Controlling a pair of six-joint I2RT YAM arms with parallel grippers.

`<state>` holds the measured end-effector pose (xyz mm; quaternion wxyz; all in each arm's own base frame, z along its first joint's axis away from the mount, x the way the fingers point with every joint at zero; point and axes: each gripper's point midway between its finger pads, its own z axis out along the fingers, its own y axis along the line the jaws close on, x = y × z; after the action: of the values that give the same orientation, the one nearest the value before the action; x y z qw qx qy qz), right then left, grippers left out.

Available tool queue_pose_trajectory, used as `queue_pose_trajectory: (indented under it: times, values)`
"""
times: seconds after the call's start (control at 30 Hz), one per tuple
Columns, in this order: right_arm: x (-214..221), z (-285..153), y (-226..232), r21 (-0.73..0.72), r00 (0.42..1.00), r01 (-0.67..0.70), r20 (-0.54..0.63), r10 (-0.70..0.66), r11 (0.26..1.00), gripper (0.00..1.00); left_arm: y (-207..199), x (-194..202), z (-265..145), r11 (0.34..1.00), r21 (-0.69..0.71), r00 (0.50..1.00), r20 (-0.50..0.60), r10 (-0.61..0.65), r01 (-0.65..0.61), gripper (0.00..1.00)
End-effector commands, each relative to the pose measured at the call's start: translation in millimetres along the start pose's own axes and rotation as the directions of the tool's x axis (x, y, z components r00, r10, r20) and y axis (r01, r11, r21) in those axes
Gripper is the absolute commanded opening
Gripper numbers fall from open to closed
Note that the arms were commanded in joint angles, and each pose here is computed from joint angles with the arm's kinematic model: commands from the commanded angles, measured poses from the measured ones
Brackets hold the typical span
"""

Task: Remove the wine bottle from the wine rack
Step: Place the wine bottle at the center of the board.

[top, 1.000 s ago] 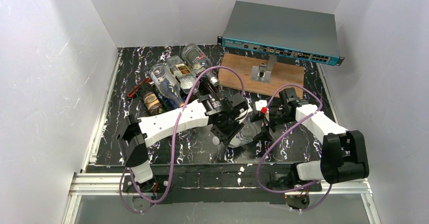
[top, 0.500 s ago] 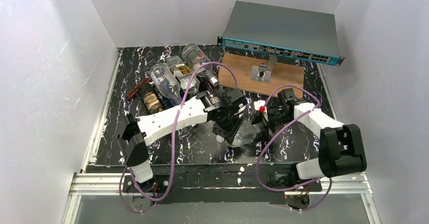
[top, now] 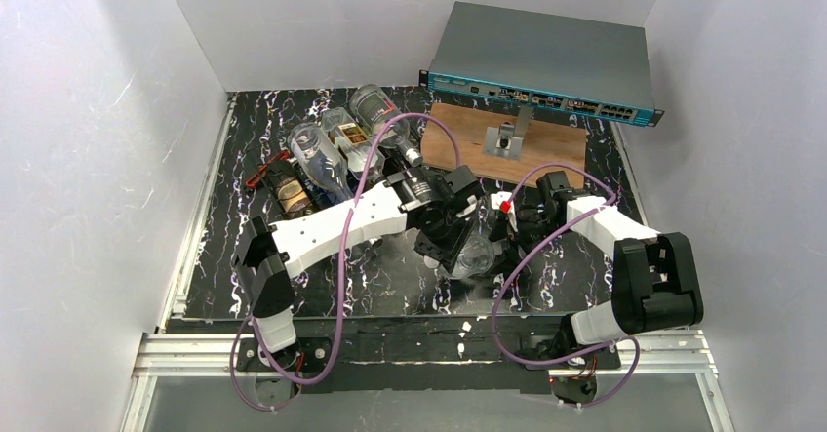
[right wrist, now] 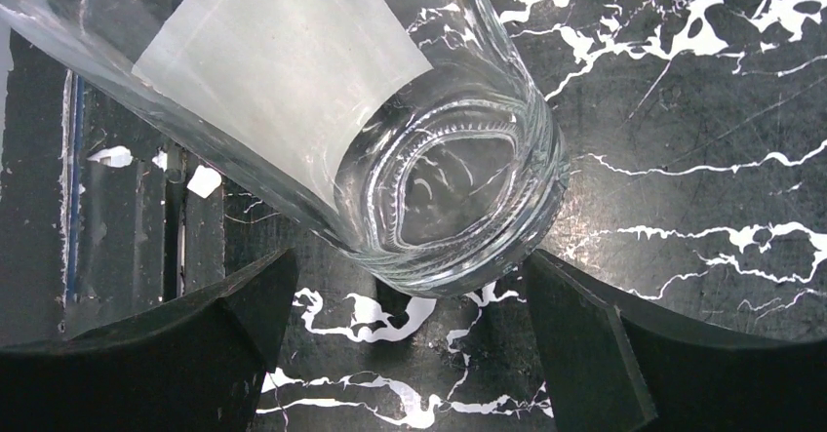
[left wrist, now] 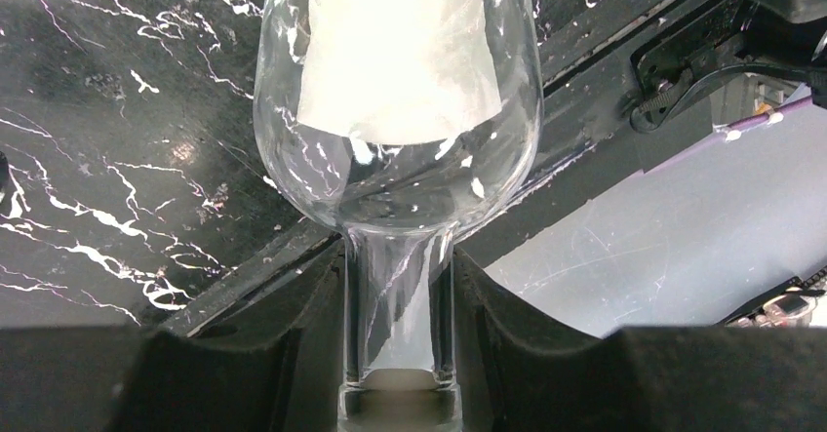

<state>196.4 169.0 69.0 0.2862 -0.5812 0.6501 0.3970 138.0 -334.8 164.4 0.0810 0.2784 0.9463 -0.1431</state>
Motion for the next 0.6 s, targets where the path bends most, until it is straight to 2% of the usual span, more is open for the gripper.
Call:
queue_pose_trajectory:
  times: [0.0, 0.17, 0.57]
  values:
    - [-9, -3, -7, 0.008, 1.0, -0.011, 0.023, 0.011, 1.0, 0.94, -11, -39, -22, 1.0, 0.018, 0.987, 0.158, -0.001, -0.001, 0.03]
    - [-9, -4, -10, 0.017, 0.999, -0.026, 0.026, 0.025, 1.0, 0.94, -5, -49, -19, 0.999, -0.038, 0.985, 0.175, 0.0, 0.007, 0.06]
    - [-8, -11, -19, 0.052, 0.997, -0.068, 0.041, 0.066, 0.996, 0.94, -8, -80, -21, 0.995, -0.101, 0.967, 0.253, 0.037, -0.011, 0.18]
